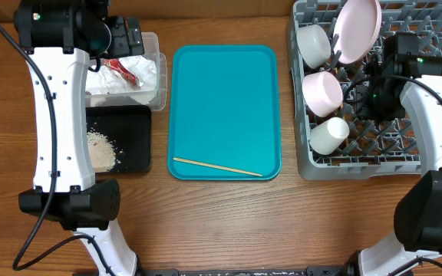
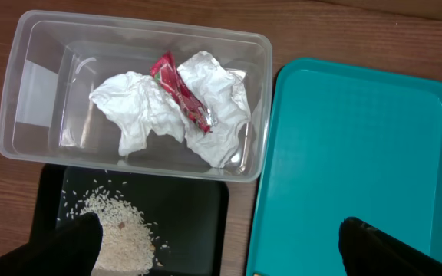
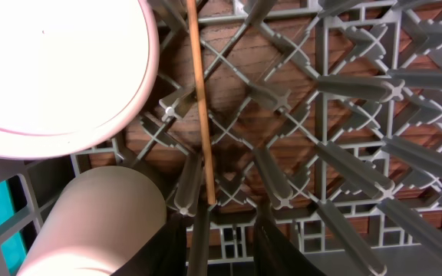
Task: Sort waste into correct bins and load items into the dishwasher
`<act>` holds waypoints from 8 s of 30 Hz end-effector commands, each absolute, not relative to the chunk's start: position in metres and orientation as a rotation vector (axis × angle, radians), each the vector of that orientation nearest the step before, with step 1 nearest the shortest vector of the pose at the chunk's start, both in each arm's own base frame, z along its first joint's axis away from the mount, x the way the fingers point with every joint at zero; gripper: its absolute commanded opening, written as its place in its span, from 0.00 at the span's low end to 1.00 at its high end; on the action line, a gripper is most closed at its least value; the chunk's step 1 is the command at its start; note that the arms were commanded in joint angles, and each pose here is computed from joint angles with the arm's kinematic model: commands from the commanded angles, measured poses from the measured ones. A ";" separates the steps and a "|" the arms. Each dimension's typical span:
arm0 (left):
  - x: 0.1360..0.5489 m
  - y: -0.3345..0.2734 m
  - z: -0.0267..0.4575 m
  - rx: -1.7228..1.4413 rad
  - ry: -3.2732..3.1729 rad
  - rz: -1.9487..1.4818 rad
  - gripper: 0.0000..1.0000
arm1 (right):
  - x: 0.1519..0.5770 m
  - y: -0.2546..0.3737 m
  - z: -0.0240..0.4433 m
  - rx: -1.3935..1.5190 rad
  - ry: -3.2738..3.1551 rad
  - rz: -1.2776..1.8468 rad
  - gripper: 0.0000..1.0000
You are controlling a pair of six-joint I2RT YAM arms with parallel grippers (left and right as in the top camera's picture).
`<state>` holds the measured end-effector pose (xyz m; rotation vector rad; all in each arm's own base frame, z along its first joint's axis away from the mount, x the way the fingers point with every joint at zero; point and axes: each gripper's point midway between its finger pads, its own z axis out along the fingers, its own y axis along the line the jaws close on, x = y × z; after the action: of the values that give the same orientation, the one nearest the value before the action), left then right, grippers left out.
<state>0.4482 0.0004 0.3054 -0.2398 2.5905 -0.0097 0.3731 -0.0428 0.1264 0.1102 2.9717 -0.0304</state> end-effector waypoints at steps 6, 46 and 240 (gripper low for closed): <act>0.448 0.001 0.313 -0.262 2.565 -0.008 1.00 | 0.390 0.020 0.177 -0.028 2.852 0.390 0.33; 0.448 0.001 0.313 -0.262 2.565 -0.008 1.00 | 0.302 0.351 0.019 -1.603 2.509 0.289 0.72; 0.448 0.001 0.313 -0.261 2.565 -0.008 1.00 | 0.247 0.044 0.187 -0.066 1.536 0.311 1.00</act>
<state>0.4482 0.0006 0.3055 -0.2401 2.5900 -0.0088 0.2485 0.0457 0.1906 -0.0840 1.5342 0.3109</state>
